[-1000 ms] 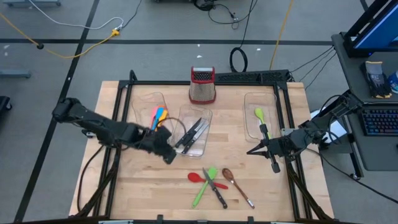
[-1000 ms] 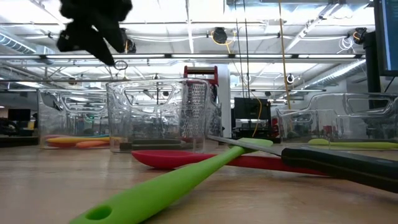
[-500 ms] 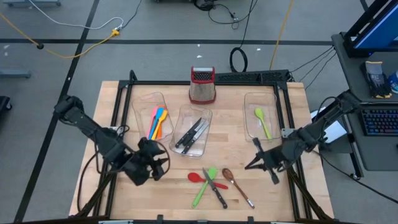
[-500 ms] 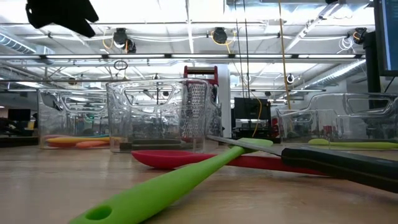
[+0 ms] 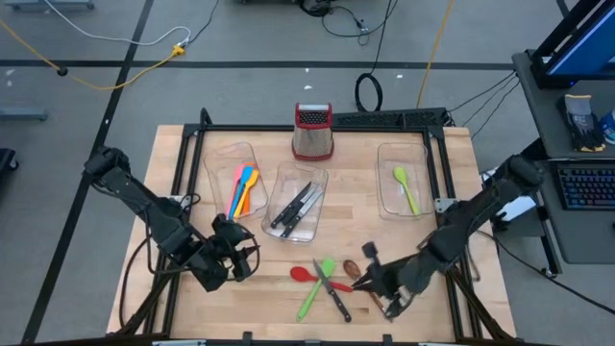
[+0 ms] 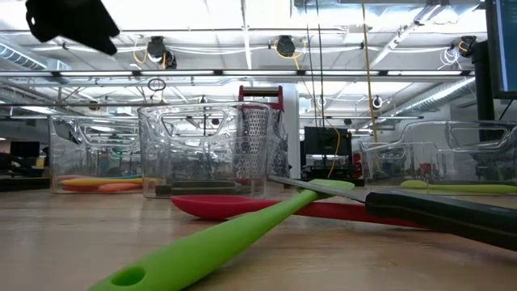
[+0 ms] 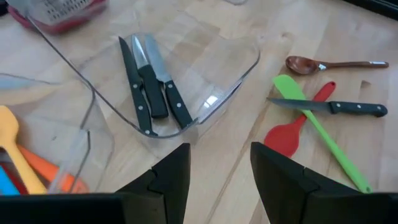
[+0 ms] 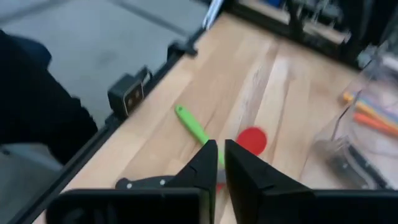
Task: Pick & Place Kitchen Items
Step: Put the black knife into the middle transparent bin
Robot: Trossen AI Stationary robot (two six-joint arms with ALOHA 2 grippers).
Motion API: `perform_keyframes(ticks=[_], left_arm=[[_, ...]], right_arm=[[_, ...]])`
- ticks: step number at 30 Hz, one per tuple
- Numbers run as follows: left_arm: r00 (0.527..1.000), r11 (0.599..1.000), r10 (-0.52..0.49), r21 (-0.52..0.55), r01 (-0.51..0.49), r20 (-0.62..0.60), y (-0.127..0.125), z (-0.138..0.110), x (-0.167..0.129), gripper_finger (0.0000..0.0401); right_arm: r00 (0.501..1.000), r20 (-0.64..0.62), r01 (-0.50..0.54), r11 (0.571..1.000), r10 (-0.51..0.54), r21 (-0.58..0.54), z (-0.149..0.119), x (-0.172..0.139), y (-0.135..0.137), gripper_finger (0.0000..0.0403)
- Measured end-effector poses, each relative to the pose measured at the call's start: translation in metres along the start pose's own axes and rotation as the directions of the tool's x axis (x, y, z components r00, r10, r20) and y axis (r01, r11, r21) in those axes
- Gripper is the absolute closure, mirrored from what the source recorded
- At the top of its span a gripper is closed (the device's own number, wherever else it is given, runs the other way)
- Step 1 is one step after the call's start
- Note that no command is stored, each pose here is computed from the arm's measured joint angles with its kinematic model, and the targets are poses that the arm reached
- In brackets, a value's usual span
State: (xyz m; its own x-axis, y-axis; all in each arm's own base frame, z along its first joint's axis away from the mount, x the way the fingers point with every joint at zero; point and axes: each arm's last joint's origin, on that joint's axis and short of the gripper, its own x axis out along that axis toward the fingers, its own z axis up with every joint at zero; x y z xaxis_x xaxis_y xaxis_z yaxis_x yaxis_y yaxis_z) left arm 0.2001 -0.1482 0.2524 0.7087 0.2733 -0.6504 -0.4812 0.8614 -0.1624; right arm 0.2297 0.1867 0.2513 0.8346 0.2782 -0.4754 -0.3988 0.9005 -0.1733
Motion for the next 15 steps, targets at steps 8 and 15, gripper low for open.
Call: perform_keyframes(ticks=[8,15], left_arm=[[0.998,0.998,-0.06,0.03,0.061,-0.018,0.008,-0.02,0.018,0.0231],[0.986,0.984,-0.165,0.071,0.162,0.03,0.02,-0.024,0.022,0.0231]], right_arm=[[0.964,-0.264,0.074,0.99,-0.04,0.12,0.026,0.043,0.012,0.0307],[0.913,-0.408,0.138,0.944,-0.004,0.299,0.029,0.073,0.02,0.0238]])
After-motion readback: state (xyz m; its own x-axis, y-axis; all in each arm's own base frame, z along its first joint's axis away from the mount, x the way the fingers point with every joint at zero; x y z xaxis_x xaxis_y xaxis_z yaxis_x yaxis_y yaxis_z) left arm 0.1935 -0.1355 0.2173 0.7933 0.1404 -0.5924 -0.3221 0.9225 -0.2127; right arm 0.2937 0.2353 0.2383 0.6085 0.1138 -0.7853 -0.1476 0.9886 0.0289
